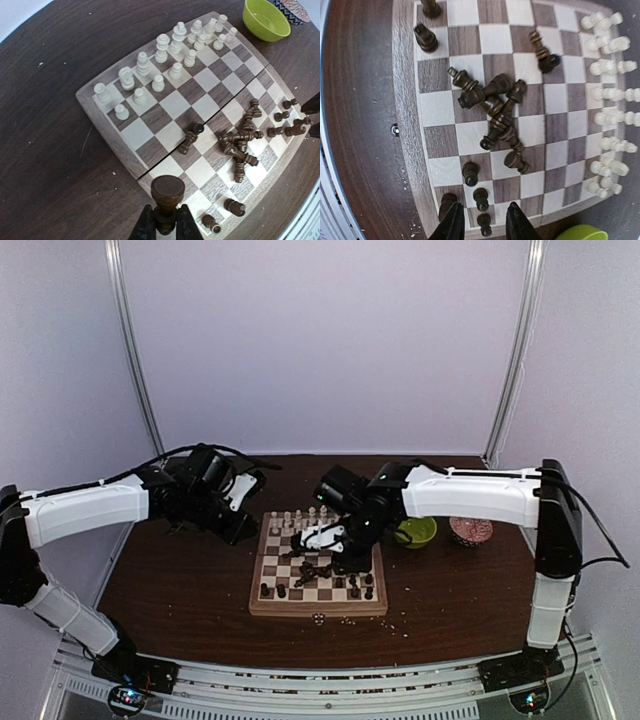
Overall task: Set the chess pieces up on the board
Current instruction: Place the pawn at b7, then pass from the left arm to the right, then pass from the right arm to the left
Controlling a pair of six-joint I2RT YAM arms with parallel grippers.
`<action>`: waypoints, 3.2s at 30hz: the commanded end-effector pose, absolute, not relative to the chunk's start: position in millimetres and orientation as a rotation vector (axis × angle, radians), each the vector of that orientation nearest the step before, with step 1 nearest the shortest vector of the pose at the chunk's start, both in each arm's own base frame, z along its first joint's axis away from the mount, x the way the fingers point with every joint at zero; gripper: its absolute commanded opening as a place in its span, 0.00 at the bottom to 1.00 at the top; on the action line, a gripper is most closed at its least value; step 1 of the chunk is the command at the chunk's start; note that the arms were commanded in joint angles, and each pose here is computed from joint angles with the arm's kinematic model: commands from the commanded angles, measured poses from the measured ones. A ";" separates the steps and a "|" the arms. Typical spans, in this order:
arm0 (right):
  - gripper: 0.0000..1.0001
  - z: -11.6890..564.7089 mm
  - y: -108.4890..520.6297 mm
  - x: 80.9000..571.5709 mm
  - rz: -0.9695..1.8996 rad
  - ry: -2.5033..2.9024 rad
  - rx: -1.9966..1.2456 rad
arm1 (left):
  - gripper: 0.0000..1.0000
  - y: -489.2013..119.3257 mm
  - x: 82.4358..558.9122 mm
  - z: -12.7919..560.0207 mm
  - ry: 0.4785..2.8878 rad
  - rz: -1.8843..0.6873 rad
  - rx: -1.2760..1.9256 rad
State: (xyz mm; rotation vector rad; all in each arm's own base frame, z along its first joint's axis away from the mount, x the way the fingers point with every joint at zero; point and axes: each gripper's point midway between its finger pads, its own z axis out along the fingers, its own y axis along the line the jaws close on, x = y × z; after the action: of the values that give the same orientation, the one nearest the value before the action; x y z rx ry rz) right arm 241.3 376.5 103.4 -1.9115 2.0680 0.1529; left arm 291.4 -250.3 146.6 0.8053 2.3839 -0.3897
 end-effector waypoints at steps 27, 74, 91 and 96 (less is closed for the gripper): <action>0.48 220.4 434.1 249.9 -0.087 1.212 -2.110 | 0.09 -359.2 231.7 197.0 2.394 -1.443 1.133; 0.12 243.3 396.8 270.7 1.073 1.897 -1.443 | 0.35 -343.9 270.3 289.6 1.620 -0.882 0.898; 0.13 236.8 397.2 266.8 1.130 1.903 -1.432 | 0.37 -391.0 268.4 277.1 1.645 -1.147 0.957; 0.13 235.9 396.9 268.5 1.125 1.904 -1.431 | 0.38 -397.0 262.7 277.0 1.635 -1.201 0.996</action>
State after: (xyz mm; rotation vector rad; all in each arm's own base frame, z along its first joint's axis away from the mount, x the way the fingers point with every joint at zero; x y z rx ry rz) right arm 270.4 392.4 237.6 -1.4255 1.9169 1.0941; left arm 268.8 -387.8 254.9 0.9618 1.7228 -1.1256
